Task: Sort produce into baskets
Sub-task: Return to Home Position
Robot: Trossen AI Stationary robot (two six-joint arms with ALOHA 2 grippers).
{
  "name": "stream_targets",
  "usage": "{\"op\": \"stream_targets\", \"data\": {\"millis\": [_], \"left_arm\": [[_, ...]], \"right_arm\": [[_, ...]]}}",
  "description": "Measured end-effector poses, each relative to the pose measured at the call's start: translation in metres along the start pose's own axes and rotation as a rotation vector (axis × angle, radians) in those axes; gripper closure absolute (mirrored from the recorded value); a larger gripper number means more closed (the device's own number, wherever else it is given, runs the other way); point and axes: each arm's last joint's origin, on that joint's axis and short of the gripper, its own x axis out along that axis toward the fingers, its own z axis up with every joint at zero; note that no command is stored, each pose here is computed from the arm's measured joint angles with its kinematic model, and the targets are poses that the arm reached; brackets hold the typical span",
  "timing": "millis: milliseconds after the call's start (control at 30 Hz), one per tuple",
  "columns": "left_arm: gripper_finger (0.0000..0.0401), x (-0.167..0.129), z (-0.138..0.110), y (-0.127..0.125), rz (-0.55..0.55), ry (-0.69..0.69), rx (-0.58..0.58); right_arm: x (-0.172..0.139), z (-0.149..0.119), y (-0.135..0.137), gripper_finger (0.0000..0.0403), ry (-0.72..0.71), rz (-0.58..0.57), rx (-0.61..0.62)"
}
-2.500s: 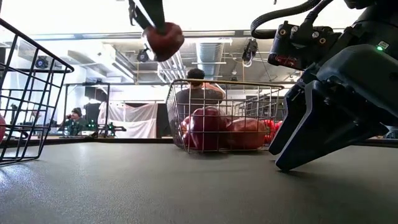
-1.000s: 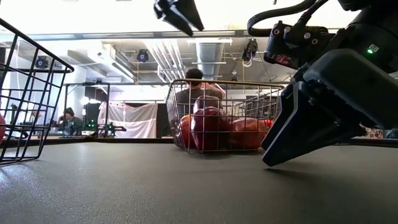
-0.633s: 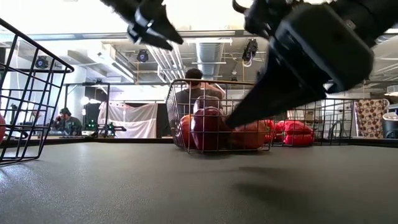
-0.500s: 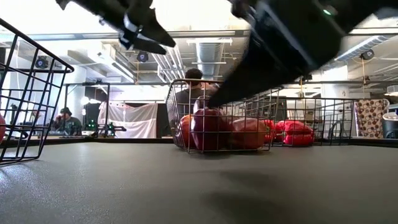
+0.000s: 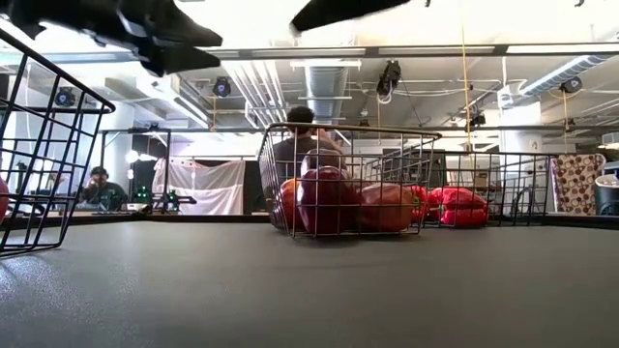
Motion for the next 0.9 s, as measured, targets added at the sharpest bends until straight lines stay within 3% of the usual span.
{"op": "stream_targets", "data": {"millis": [100, 167, 400, 700, 900], "left_arm": [[0.0070, -0.011, -0.007, 0.000, -0.031, -0.017, -0.006], [0.0070, -0.018, -0.011, -0.001, -0.059, -0.027, -0.015], [0.0070, -0.033, -0.021, -0.005, -0.137, -0.059, -0.016], [0.0070, -0.034, -0.032, -0.005, -0.138, -0.076, -0.028], [0.0070, -0.036, -0.036, -0.003, -0.139, -0.075, -0.028]], "right_arm": [[-0.023, 0.002, -0.022, 0.0373, -0.045, -0.014, 0.006], [-0.041, -0.002, -0.037, 0.0387, -0.074, -0.002, 0.033], [-0.099, -0.048, -0.067, 0.0390, -0.268, 0.330, 0.208], [-0.097, -0.143, -0.048, 0.0390, -0.431, 0.319, 0.420], [-0.104, -0.175, -0.042, 0.0390, -0.459, 0.330, 0.498]]}}
